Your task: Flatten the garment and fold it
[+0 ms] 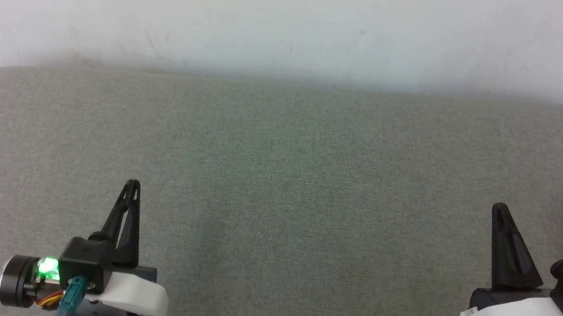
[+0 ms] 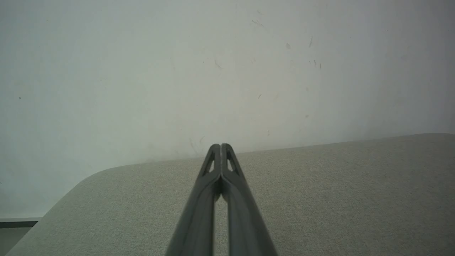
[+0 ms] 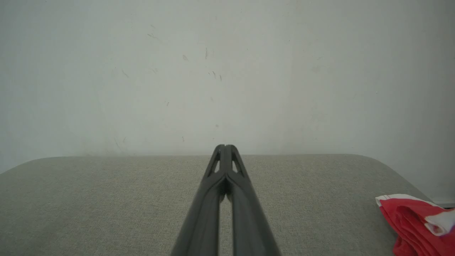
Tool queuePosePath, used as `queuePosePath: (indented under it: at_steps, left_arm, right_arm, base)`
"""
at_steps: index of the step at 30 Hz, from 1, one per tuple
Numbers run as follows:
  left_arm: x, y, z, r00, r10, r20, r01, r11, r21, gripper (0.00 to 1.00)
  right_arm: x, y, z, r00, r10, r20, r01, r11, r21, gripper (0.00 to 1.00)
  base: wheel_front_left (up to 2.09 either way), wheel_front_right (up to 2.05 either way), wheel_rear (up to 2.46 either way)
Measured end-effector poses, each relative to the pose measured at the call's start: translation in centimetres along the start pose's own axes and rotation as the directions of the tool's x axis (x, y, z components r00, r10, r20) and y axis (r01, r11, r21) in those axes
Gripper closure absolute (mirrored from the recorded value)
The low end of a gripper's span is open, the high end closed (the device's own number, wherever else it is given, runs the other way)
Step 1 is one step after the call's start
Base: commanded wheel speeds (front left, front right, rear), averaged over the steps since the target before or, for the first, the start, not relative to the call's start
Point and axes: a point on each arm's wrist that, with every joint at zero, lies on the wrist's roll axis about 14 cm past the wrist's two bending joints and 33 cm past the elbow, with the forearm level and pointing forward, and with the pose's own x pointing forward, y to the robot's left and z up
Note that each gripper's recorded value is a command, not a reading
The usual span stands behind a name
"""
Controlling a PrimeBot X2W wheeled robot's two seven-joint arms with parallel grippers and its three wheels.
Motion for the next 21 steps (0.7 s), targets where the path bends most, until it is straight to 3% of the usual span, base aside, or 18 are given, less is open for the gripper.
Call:
queuePosePath:
  at_steps: [21]
  left_arm:
    - [0.02,0.09,-0.60,0.999,-0.009,-0.043,0.009,1.000,-0.009,1.00]
  right_arm:
    - [0.02,0.42,-0.18,0.999,0.010,-0.031,-0.011,1.000,-0.025,1.00]
  base:
    - [0.00,0.00,0.00]
